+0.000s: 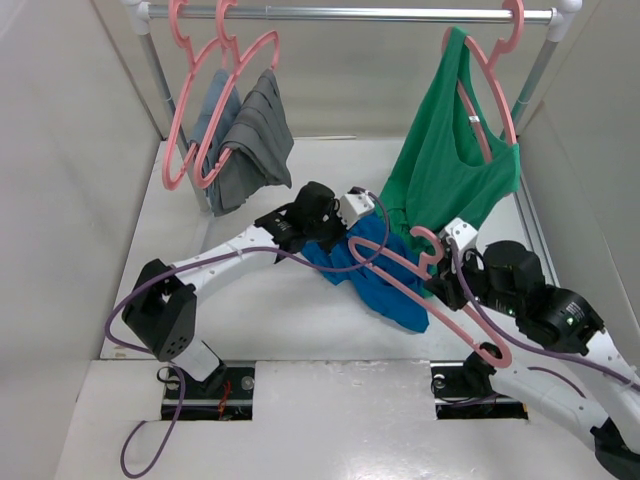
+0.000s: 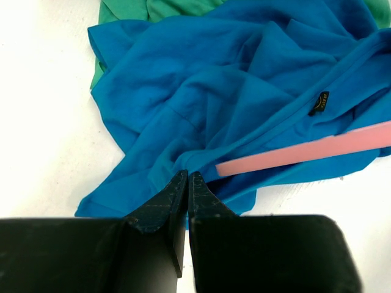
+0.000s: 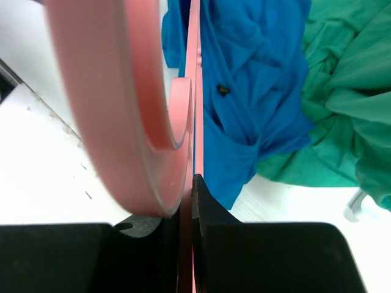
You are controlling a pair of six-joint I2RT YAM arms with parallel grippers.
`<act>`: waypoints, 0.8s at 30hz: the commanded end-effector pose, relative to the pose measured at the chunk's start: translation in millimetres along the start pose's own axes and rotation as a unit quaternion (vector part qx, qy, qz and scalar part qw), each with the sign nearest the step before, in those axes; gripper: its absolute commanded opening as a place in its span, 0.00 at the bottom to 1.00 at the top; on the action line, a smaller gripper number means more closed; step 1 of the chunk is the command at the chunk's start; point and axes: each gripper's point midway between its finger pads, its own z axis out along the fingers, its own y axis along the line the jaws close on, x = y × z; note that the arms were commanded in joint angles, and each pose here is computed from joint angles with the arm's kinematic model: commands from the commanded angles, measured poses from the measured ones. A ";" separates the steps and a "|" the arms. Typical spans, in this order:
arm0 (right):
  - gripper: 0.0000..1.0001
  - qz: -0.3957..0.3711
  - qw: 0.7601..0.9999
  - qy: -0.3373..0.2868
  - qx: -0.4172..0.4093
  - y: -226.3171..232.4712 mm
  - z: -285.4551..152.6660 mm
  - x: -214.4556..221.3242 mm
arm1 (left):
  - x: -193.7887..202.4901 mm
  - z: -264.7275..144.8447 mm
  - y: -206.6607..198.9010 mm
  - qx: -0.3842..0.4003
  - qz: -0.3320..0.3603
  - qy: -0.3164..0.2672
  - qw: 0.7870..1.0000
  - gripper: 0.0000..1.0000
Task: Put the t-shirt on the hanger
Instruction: Place tshirt on hanger
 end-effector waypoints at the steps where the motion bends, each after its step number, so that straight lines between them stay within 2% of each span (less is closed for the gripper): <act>1: 0.00 0.003 0.999 -0.031 -0.014 6.0 0.0 -10.0 | -22.0 -0.8 5.2 -0.010 0.010 -0.029 0.999 0.00; 12: 0.00 -0.007 1.000 -0.018 -0.020 5.9 23.5 -8.2 | -42.6 -9.0 -11.3 0.030 -0.002 -0.051 0.998 0.00; 22: 0.00 -0.020 0.997 -0.079 -0.006 0.3 38.6 -36.2 | -62.3 -23.1 -25.0 0.068 -0.034 -0.063 0.995 0.00; 24: 0.00 -0.026 0.996 -0.090 -0.012 1.4 46.3 -36.9 | -74.0 -31.3 -38.5 0.083 -0.024 -0.069 0.994 0.00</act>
